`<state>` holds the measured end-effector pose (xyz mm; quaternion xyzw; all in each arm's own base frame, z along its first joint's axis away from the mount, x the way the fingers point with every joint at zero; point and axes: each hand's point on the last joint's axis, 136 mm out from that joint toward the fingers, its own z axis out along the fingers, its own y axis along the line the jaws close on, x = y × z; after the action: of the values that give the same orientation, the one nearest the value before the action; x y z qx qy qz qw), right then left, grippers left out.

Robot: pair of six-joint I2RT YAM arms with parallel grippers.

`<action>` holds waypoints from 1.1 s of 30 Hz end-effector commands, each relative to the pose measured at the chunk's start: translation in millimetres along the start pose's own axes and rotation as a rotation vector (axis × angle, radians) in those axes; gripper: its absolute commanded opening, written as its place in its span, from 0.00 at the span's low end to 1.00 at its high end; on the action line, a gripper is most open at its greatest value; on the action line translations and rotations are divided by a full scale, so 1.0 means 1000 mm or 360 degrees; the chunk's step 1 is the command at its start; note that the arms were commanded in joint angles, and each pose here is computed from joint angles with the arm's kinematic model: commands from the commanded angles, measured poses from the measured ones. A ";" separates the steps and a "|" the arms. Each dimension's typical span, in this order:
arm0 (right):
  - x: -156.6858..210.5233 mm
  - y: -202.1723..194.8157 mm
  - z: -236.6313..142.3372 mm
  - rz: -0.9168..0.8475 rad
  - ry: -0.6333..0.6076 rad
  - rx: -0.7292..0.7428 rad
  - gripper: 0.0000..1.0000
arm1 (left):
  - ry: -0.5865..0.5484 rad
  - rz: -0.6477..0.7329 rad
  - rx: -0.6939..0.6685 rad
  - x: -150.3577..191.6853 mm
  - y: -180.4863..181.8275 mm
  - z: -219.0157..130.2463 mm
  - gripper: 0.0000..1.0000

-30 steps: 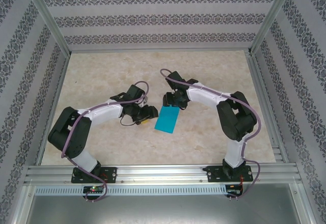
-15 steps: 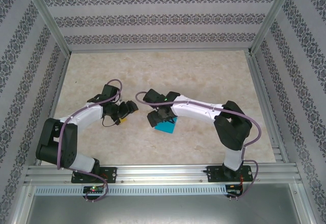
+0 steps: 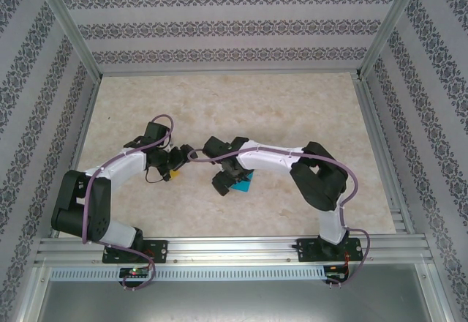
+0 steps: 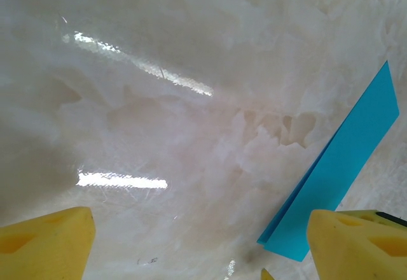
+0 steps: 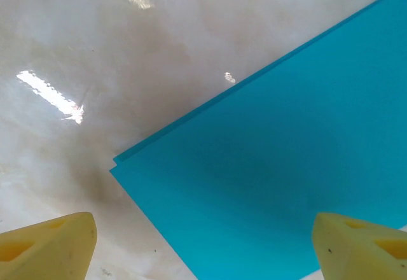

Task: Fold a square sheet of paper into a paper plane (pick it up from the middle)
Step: Fold the triangle a second time at the center of the table.

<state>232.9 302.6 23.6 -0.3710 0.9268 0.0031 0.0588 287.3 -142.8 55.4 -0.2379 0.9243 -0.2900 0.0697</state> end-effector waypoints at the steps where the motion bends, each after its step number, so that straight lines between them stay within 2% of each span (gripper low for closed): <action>1: -0.004 0.001 0.007 -0.0036 -0.0002 -0.0040 0.88 | 0.0027 -0.0012 -0.0001 0.004 0.005 -0.001 0.88; 22: 0.009 -0.020 0.038 0.0107 0.0077 -0.0096 0.79 | 0.0047 -0.0007 0.0011 0.005 0.004 0.001 0.88; 27: 0.013 -0.019 0.044 0.0172 0.0087 -0.0201 0.73 | 0.0056 -0.0006 0.0015 0.007 0.004 0.001 0.88; 33: 0.015 -0.012 0.045 0.0216 0.0090 -0.0366 0.73 | 0.0062 -0.0005 0.0023 0.007 0.004 0.001 0.89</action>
<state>252.5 288.7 10.8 -0.3204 0.9436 0.0739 0.0387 283.0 -145.4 54.1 -0.2358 0.9233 -0.2970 0.0603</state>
